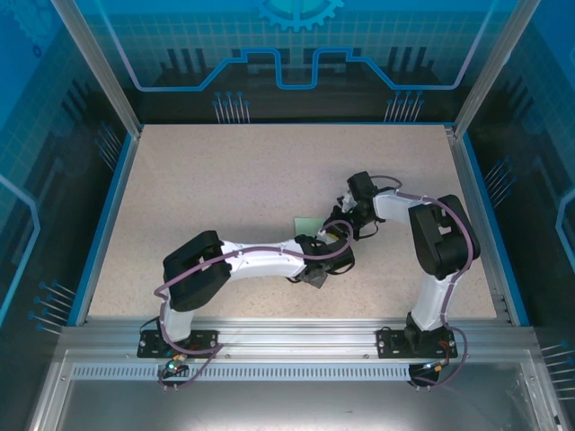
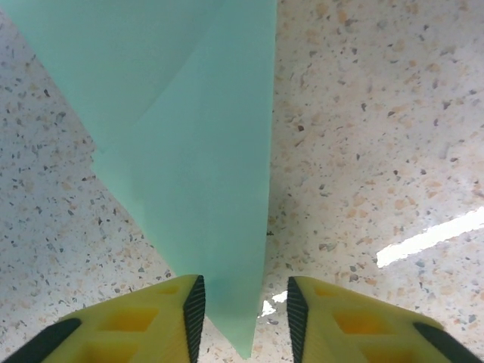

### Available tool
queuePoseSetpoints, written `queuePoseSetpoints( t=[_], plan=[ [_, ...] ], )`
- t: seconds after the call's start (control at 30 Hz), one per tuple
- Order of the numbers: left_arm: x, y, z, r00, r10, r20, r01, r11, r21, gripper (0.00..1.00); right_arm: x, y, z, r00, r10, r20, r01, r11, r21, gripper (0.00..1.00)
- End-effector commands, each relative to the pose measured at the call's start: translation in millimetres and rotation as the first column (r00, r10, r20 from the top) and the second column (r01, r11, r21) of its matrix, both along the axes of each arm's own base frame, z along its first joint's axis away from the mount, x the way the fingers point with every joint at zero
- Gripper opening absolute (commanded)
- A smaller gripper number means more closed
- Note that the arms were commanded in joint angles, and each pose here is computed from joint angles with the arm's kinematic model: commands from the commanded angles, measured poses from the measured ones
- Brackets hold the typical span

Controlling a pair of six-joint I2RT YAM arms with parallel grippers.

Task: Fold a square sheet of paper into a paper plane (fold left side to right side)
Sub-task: Fold the wing for the fifth time at the center of the table.

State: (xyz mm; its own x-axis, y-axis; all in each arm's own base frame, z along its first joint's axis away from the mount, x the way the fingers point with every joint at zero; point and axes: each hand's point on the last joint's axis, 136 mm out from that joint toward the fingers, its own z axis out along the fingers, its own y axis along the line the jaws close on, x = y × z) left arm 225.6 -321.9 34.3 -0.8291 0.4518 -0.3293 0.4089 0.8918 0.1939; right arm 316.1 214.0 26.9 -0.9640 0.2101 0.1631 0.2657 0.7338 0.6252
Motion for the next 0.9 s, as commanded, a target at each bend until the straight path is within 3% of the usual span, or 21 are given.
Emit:
queuePoseSetpoints(
  t=[0.0,0.87],
  plan=[
    [-3.2,1.9,-6.6,0.999,0.026,-0.026,-0.025,0.999,0.024,0.33,-4.3,8.1,-0.7,0.999,0.037,-0.010,-0.037,0.999,-0.007,0.07],
    [-7.1,6.4,-24.5,0.998,0.036,-0.053,-0.033,0.998,0.054,0.12,-5.5,8.3,-2.0,0.999,0.042,-0.016,-0.042,0.999,-0.018,0.07]
  ],
)
